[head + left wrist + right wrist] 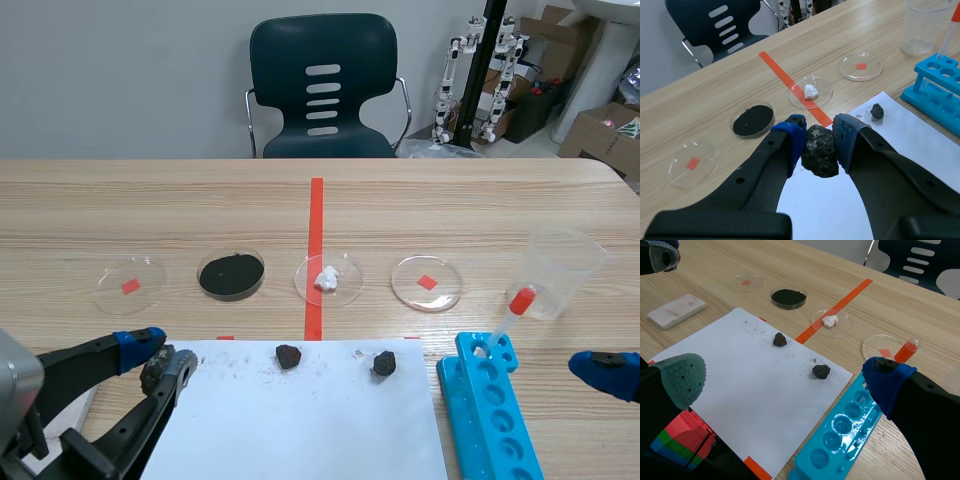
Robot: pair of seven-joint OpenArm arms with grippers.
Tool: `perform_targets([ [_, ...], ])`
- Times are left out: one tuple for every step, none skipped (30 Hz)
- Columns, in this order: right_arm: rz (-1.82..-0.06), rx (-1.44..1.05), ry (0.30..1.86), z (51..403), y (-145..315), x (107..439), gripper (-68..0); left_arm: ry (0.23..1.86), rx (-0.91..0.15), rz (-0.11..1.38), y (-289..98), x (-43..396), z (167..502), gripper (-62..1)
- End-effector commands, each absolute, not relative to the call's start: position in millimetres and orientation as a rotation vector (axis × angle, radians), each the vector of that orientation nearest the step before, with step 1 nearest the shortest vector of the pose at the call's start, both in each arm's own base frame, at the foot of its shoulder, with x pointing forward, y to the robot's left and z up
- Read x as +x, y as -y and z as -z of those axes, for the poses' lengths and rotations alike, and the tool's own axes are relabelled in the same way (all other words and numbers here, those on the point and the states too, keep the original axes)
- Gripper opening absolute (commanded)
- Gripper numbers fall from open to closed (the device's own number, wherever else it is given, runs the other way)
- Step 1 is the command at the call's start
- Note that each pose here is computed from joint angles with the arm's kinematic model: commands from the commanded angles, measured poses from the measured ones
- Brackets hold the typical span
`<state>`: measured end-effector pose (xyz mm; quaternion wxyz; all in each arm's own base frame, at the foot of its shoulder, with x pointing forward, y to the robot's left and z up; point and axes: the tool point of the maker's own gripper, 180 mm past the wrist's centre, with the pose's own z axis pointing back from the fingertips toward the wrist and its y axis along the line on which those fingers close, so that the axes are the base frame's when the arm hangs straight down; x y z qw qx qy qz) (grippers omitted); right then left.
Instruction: Pick up the left mineral with the left hand
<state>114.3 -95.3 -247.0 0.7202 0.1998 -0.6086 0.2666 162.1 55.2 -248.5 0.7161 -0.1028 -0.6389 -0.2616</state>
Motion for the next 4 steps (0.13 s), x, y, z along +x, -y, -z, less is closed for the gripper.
perform_targets([
  [-0.576, 0.451, 1.374, 240.3, 95.0, 116.8, 0.4, 1.453, -0.235, 0.570, -53.6, 164.4, 237.8, -52.4],
  [-0.576, 0.451, 1.374, 240.3, 95.0, 116.8, 0.4, 1.453, -0.235, 0.570, -53.6, 164.4, 237.8, -52.4],
  [-0.576, 0.451, 1.374, 240.3, 95.0, 116.8, 0.4, 1.453, -0.235, 0.570, -53.6, 164.4, 237.8, -52.4],
  [-0.576, 0.451, 1.374, 240.3, 95.0, 116.8, 0.4, 1.453, -0.235, 0.570, -53.6, 164.4, 237.8, -52.4],
])
